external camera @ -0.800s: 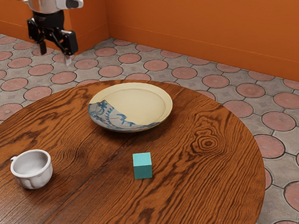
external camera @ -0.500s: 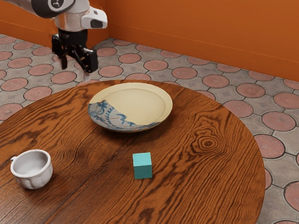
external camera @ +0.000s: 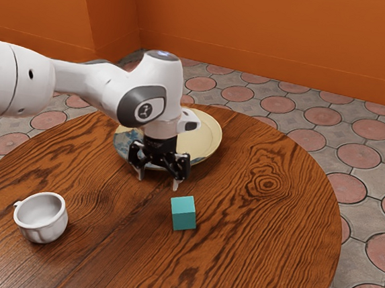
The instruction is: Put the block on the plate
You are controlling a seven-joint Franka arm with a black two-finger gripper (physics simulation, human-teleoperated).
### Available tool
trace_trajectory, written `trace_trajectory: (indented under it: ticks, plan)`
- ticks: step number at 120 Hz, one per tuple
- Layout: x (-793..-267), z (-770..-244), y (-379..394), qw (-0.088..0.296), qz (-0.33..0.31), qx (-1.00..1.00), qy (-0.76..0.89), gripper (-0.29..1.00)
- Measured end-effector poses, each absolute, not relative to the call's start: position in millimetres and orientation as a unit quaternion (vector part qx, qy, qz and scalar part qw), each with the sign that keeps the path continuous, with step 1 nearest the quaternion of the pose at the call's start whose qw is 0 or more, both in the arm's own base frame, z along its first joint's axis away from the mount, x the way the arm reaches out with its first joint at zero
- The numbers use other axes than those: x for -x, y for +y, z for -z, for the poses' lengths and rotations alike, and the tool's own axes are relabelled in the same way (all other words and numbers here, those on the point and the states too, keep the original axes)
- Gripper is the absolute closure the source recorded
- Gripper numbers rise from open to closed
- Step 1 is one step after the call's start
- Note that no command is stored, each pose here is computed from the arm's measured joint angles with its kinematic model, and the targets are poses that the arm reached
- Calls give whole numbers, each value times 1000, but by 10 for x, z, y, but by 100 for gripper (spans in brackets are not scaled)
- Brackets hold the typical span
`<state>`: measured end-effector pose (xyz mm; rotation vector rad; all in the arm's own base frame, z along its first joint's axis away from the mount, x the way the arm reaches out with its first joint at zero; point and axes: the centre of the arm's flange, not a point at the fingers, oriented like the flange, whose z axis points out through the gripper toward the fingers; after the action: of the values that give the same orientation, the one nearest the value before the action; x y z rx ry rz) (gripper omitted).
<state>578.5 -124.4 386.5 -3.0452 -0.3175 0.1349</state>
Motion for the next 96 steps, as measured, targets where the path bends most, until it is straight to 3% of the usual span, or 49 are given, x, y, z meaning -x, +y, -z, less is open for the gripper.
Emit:
trace_trajectory:
  ticks: [42,96]
  plan:
    - [-6089,-3284,-1433,23,-19,970,-240,0]
    - [-6151,-2906,-1551,32,3,951,-306,0]
